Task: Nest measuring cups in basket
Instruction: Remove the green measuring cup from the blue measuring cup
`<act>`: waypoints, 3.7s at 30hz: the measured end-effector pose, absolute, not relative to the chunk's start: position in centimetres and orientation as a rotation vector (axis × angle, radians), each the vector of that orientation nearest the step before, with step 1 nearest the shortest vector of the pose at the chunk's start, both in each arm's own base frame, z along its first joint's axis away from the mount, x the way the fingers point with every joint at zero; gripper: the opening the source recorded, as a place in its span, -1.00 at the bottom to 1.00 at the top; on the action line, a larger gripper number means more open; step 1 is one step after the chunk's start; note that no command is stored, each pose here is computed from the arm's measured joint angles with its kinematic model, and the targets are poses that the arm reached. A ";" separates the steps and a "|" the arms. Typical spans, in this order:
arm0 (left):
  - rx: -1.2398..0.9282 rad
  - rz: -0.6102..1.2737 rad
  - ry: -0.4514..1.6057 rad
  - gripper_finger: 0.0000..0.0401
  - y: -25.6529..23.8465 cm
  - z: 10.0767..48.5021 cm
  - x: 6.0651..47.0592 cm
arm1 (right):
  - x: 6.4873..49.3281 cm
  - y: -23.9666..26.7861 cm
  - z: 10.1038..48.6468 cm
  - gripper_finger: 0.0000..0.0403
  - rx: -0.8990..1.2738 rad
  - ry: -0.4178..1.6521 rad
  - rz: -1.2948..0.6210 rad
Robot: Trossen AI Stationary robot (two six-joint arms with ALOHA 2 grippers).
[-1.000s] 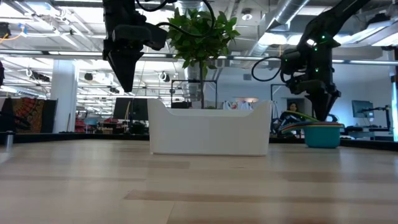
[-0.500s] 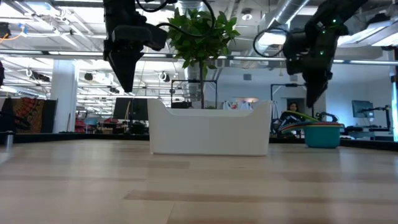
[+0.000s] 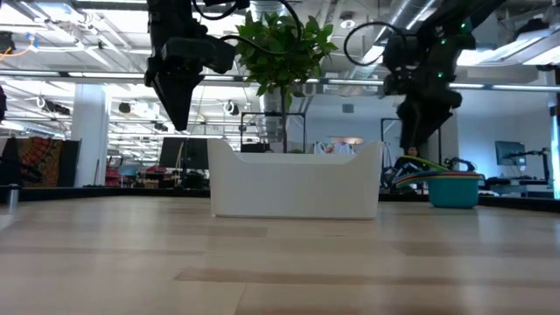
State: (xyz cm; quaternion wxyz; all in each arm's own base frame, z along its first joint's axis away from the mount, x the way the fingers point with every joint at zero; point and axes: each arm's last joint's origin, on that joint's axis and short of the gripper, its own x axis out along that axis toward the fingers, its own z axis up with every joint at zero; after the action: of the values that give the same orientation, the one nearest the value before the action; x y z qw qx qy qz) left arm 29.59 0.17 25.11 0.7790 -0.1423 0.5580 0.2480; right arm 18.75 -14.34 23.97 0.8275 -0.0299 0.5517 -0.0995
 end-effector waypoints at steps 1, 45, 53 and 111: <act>-0.309 0.537 1.206 -0.97 0.2 25.1 29.6 | 18.9 -14.5 23.6 0.96 -0.050 1.184 -0.212; -0.303 0.554 1.199 -0.97 0.2 25.1 29.6 | 19.0 -15.1 22.8 -0.07 -0.027 1.262 -0.287; -0.295 0.547 1.198 -0.97 0.2 25.1 29.6 | 17.8 -13.7 25.3 -0.17 -0.015 1.219 -0.346; -0.328 0.436 1.225 -0.91 -1.0 25.1 29.7 | 23.9 0.0 19.1 -0.01 0.448 1.273 -0.342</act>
State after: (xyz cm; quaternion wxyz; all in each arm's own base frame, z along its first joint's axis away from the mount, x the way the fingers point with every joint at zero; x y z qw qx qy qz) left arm 29.70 -0.96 25.10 0.7836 -0.1518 0.5676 0.2019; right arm 23.88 0.01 19.08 0.7675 0.2063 0.5861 -0.1576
